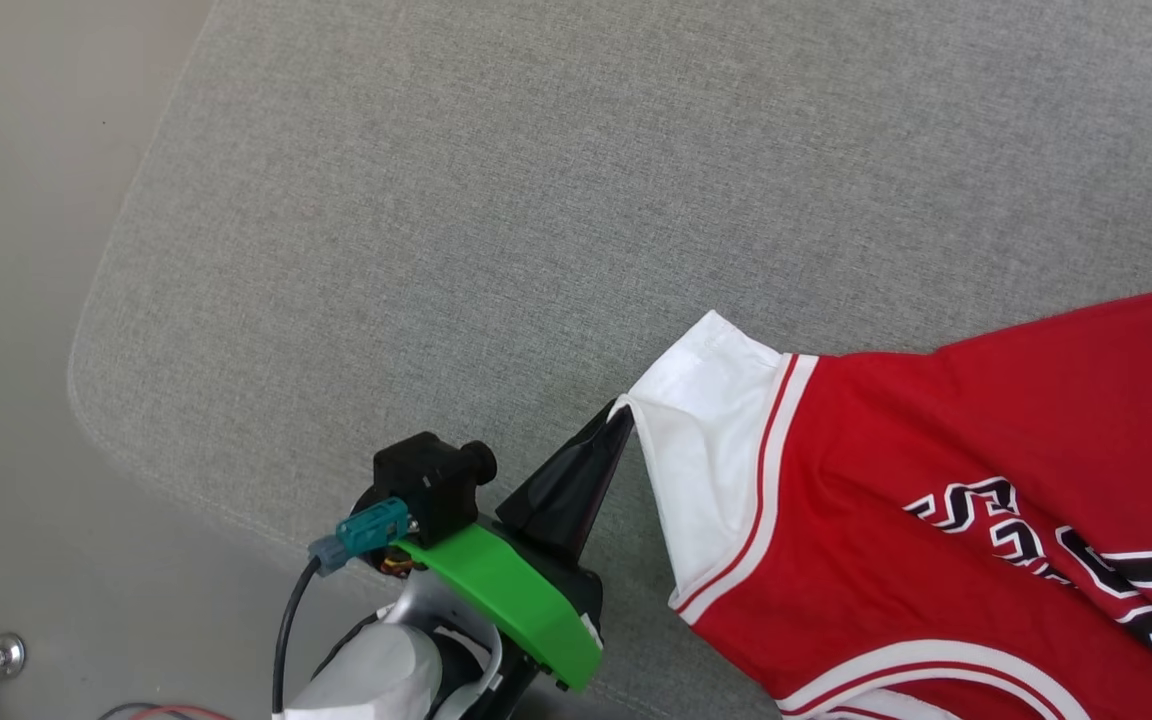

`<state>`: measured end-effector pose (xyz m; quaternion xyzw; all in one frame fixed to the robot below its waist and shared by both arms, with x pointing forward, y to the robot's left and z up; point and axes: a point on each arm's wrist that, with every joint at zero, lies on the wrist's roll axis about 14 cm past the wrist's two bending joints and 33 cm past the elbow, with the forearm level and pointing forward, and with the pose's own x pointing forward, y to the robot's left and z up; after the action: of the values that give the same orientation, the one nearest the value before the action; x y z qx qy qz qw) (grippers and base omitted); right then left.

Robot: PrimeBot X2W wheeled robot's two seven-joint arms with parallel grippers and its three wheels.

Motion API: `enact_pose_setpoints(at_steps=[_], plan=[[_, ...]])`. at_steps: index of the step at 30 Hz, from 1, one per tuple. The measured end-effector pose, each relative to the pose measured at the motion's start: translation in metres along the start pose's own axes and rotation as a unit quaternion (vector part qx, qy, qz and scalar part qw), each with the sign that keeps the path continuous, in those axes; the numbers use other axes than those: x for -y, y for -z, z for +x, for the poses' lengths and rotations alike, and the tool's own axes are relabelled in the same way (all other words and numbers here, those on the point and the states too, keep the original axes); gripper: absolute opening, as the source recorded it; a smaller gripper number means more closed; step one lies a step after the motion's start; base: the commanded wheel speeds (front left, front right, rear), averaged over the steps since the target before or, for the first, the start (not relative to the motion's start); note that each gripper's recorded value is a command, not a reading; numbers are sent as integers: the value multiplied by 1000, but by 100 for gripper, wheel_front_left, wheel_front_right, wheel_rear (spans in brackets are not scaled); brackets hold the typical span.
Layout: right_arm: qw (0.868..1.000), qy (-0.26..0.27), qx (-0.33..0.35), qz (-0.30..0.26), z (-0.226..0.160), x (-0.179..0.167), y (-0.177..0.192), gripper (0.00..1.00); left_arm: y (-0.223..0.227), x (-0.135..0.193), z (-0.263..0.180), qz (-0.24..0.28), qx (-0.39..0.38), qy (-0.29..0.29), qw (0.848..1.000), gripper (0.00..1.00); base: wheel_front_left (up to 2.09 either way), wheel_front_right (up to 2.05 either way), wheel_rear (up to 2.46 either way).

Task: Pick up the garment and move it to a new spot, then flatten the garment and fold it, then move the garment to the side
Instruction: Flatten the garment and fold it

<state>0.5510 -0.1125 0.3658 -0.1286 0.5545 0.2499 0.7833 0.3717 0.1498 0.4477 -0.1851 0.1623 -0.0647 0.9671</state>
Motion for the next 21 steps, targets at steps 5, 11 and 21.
enact_pose_setpoints(at_steps=[5,11,21], plan=[[1000,-5,9,-1,0,-5,-2,0,-2,-2,1,3,4,-2,1000,0,0,0,0],[998,-14,51,17,-10,-10,-8,0,-14,1,0,5,26,6,1000,0,0,0,0],[983,-14,177,36,-50,-22,-22,0,-47,13,-6,-11,79,33,996,0,0,0,0]])
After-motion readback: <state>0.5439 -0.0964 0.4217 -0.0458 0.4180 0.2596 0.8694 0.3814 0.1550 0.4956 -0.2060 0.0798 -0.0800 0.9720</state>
